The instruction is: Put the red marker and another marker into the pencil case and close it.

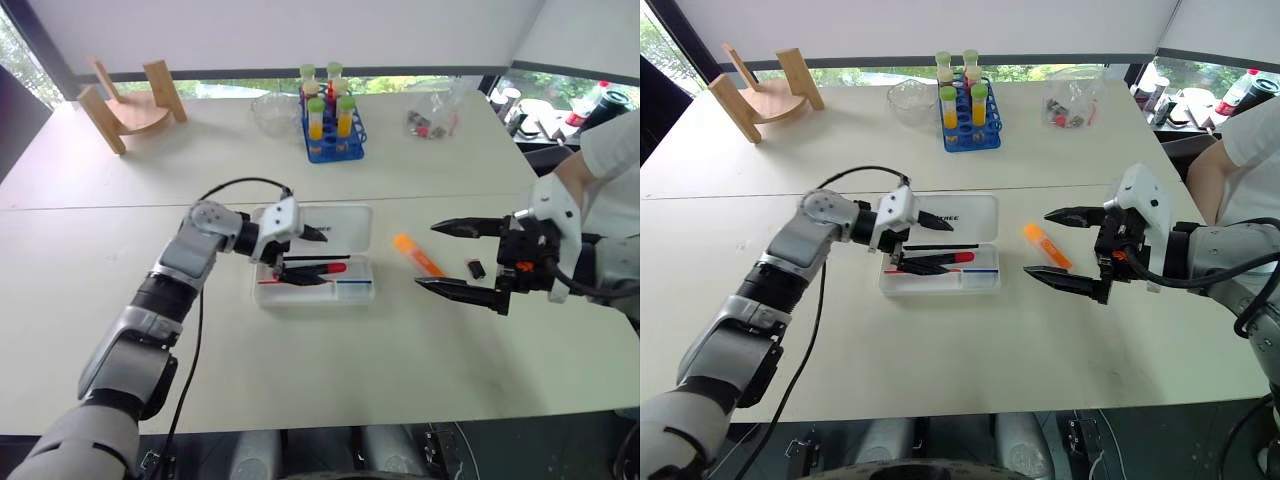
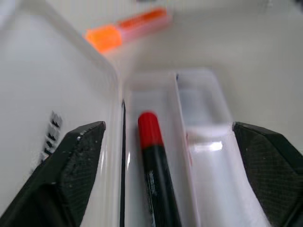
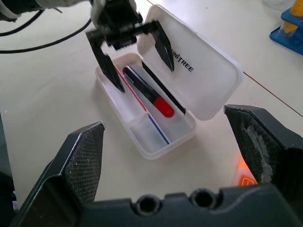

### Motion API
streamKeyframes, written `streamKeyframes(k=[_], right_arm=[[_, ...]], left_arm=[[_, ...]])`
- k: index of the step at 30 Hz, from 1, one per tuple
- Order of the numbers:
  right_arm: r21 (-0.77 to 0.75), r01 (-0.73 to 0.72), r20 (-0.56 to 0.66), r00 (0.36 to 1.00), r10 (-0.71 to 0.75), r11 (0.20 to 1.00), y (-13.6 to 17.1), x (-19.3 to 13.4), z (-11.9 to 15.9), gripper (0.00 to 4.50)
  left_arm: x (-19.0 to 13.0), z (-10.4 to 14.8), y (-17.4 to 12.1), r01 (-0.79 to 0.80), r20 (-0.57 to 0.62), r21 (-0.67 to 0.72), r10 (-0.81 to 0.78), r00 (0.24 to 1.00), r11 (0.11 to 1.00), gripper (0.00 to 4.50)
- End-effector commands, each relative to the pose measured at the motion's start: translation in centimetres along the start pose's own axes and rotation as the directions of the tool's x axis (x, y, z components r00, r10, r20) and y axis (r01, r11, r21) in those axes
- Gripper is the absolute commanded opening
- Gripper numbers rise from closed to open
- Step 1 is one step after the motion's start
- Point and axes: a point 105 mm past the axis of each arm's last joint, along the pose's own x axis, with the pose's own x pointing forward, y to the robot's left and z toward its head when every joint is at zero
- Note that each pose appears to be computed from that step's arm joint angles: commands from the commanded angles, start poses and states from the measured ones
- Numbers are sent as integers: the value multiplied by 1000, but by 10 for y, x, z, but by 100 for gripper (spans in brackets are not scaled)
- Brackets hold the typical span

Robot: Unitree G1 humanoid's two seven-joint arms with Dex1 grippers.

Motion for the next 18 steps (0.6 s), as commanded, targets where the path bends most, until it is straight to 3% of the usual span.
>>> streamKeyframes(k=[1,8,16,18], right_arm=[[5,101,-49,994,-101,995,-23,10,-20,450],[160,241,-211,956,-205,957,-58,44,-73,450],[173,269,-346,917,-197,948,-70,70,-113,450],[169,265,-360,913,-191,949,-72,73,-117,363]], left_arm=[[-39,40,-14,-60,128,21,57,990,998,448],[-102,35,-58,-231,81,-58,235,969,971,448],[-114,35,-88,-349,53,-108,356,933,931,448],[-113,34,-88,-370,53,-109,377,925,922,450]])
